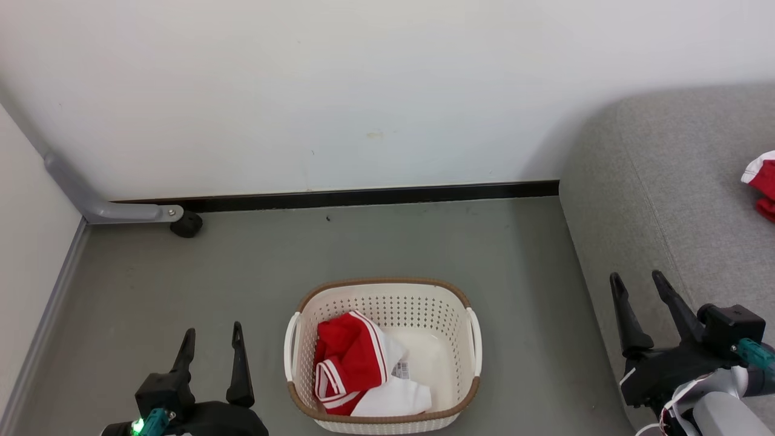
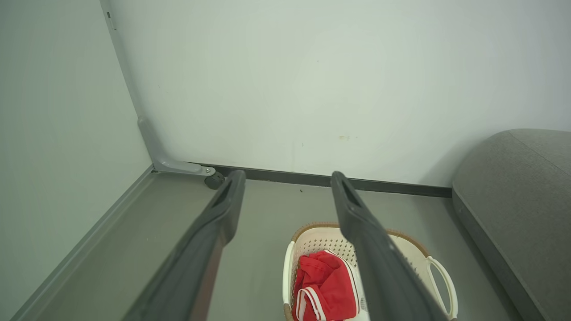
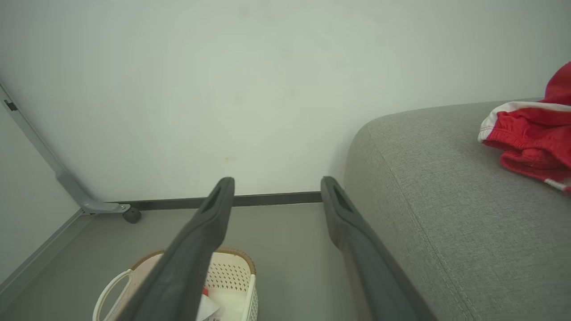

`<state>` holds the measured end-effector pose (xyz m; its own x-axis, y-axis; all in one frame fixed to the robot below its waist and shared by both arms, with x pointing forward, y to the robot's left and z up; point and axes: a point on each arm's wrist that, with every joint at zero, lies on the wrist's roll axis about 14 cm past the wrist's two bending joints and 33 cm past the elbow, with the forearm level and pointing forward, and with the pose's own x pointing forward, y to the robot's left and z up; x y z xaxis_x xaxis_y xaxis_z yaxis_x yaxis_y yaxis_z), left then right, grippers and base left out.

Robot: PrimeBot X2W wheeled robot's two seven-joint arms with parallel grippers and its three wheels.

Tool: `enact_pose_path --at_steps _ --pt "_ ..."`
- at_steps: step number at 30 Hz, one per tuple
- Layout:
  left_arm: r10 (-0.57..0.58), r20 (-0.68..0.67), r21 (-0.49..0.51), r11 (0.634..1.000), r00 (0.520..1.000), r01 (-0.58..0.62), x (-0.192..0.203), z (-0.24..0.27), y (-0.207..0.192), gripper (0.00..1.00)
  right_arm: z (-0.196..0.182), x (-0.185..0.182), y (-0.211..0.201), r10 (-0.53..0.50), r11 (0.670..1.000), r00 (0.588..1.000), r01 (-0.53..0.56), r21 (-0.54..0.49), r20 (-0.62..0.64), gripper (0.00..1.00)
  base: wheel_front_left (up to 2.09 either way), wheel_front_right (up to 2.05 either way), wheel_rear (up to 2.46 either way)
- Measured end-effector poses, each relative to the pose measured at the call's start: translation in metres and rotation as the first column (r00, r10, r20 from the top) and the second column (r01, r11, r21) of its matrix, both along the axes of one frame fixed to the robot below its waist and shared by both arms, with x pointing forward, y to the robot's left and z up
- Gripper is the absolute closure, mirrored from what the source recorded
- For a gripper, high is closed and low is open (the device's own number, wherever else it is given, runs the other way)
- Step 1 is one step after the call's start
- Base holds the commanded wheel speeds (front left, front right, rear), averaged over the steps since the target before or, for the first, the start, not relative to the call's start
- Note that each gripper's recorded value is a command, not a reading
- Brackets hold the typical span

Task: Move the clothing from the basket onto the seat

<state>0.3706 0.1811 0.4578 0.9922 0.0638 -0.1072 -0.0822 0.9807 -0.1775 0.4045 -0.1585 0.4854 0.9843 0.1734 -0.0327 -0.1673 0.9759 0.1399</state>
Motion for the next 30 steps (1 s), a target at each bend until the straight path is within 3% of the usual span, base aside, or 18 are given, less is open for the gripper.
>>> enact_pose_path --at_steps 16,30 --pt "0.009 0.019 0.015 1.000 1.000 -0.009 0.000 0.005 -0.001 0.00 0.003 -0.002 -0.004 -0.021 1.000 1.000 0.021 -0.001 0.014 0.00 0.00 0.00 0.00" --pt "-0.058 -0.066 0.001 0.998 0.996 0.058 0.005 -0.026 -0.028 0.00 0.010 0.020 -0.003 -0.004 1.000 0.999 0.005 -0.012 0.052 0.00 0.00 0.00 0.00"
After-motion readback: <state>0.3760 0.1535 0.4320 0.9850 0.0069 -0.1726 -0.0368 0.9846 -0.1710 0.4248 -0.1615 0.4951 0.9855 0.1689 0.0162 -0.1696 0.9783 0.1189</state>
